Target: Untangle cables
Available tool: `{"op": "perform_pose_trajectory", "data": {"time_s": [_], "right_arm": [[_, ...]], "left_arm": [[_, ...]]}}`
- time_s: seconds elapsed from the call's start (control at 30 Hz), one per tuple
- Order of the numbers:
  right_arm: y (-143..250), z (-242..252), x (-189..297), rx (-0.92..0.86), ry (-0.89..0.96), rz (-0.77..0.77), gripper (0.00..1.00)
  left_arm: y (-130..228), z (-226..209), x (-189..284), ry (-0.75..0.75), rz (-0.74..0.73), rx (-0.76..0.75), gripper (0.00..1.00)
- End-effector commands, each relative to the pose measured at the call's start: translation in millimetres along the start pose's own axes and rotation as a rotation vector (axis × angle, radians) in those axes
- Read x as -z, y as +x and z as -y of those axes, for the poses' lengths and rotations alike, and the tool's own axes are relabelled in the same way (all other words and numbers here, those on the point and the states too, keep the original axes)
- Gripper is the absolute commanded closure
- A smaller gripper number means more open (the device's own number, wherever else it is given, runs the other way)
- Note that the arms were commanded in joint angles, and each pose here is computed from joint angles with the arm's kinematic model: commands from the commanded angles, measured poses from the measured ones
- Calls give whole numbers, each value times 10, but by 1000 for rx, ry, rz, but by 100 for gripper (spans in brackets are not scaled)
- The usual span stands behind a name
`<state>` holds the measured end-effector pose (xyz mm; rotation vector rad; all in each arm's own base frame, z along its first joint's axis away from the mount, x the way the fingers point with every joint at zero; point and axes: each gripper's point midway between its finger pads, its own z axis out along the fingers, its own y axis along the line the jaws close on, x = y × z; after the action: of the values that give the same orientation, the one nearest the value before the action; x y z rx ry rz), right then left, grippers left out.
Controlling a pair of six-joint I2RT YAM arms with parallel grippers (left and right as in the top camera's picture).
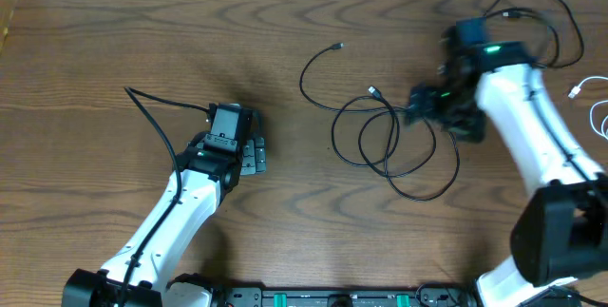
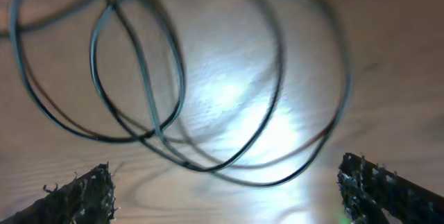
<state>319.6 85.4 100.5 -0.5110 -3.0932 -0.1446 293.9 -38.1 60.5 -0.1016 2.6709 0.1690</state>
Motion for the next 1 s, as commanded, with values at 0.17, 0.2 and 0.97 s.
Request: {"op": "perform_pose_trajectory", "data": {"time_s": [0.17,0.2,0.97], "right_arm": [[316,209,-517,-261,219,66,1],[319,183,-577,-264,208,77,1],[272,-281,-912,-245,63,232,7]], "left_arm": [[-21,-34,0,-17,4,-6,3],[-21,-34,0,-17,4,-6,3],[-21,-34,0,-17,4,-6,3]]}}
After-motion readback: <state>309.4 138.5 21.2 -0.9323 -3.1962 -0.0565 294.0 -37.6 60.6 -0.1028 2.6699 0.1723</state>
